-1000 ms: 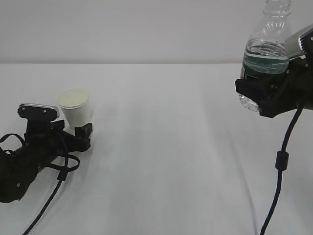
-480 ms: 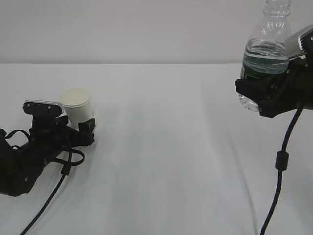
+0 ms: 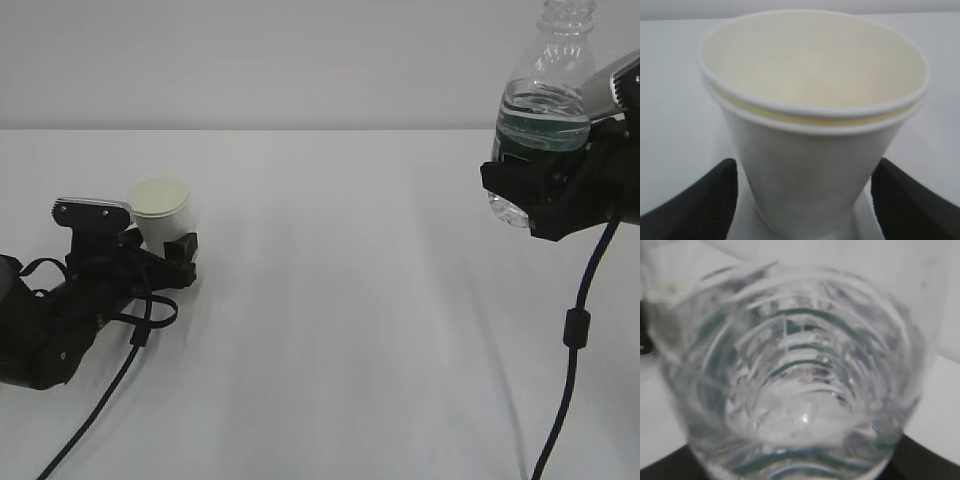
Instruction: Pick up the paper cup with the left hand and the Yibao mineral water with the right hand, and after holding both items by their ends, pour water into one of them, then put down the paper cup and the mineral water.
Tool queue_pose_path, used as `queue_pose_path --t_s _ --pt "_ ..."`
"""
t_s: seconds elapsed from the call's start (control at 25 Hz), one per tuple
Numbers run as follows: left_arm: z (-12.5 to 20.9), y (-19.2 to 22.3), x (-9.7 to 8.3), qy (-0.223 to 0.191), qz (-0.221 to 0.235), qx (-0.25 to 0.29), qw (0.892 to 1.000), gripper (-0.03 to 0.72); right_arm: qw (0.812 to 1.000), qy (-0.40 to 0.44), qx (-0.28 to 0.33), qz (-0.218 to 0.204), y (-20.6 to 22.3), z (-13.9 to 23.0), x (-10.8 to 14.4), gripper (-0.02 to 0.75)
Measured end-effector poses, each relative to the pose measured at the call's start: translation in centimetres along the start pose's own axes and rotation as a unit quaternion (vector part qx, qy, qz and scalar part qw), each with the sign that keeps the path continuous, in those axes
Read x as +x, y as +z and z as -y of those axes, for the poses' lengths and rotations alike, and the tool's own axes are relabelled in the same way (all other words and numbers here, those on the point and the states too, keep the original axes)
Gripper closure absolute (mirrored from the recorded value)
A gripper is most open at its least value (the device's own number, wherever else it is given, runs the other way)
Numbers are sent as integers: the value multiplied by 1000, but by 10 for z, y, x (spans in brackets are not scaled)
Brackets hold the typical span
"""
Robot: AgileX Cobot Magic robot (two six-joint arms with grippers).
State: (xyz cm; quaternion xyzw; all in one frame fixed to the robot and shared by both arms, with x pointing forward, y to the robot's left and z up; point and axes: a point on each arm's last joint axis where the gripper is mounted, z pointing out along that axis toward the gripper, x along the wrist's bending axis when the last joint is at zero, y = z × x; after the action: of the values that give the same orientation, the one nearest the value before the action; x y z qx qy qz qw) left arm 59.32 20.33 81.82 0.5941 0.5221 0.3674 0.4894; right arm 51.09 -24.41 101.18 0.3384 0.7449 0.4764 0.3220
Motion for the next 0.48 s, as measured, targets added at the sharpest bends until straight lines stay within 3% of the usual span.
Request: queue_pose_path --t_s 0.48 --pt "-7 10 7 -4 -8 -13 1000 95 1000 -10 4 -5 0 1 1 321"
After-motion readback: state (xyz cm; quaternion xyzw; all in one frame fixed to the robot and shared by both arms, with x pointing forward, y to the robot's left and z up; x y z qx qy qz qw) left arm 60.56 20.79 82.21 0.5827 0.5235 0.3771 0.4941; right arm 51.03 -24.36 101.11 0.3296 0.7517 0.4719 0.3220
